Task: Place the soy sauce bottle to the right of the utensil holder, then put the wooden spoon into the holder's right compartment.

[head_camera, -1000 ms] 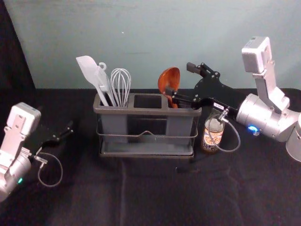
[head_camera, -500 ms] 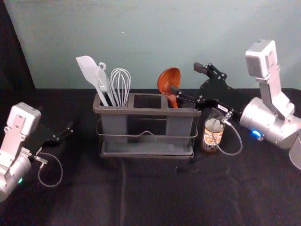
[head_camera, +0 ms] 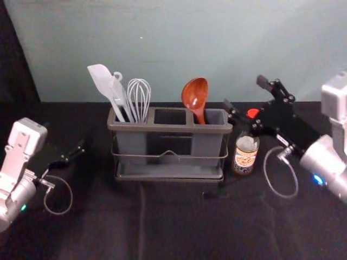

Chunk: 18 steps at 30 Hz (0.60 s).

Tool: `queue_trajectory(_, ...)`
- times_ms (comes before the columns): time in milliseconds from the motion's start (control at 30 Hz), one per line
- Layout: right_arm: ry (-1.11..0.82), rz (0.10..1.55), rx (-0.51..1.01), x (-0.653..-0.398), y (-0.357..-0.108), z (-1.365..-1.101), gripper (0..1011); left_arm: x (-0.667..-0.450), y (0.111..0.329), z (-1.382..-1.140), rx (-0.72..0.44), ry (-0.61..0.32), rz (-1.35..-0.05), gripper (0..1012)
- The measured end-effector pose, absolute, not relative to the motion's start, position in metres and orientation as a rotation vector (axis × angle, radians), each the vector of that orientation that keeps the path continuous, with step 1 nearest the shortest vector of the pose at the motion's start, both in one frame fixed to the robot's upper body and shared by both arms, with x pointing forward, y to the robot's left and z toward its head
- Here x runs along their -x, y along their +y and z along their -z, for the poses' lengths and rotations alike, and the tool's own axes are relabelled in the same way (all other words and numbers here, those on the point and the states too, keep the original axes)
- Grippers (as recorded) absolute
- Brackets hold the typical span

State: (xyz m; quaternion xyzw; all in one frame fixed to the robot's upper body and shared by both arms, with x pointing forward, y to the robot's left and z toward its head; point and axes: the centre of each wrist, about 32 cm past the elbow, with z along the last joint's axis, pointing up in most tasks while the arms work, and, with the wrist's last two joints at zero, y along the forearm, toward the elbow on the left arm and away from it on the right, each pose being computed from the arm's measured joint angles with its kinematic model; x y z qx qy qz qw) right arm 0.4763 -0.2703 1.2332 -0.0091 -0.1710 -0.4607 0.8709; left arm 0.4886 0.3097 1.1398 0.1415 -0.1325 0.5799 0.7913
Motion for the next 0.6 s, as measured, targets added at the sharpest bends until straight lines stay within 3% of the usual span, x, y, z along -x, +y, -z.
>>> queue_trajectory(600,-0.307,1.123,-0.014,-0.426,-0.270,-1.154,1002,-0.489,0.310,-1.140,-0.304,-0.285,-1.248,1012)
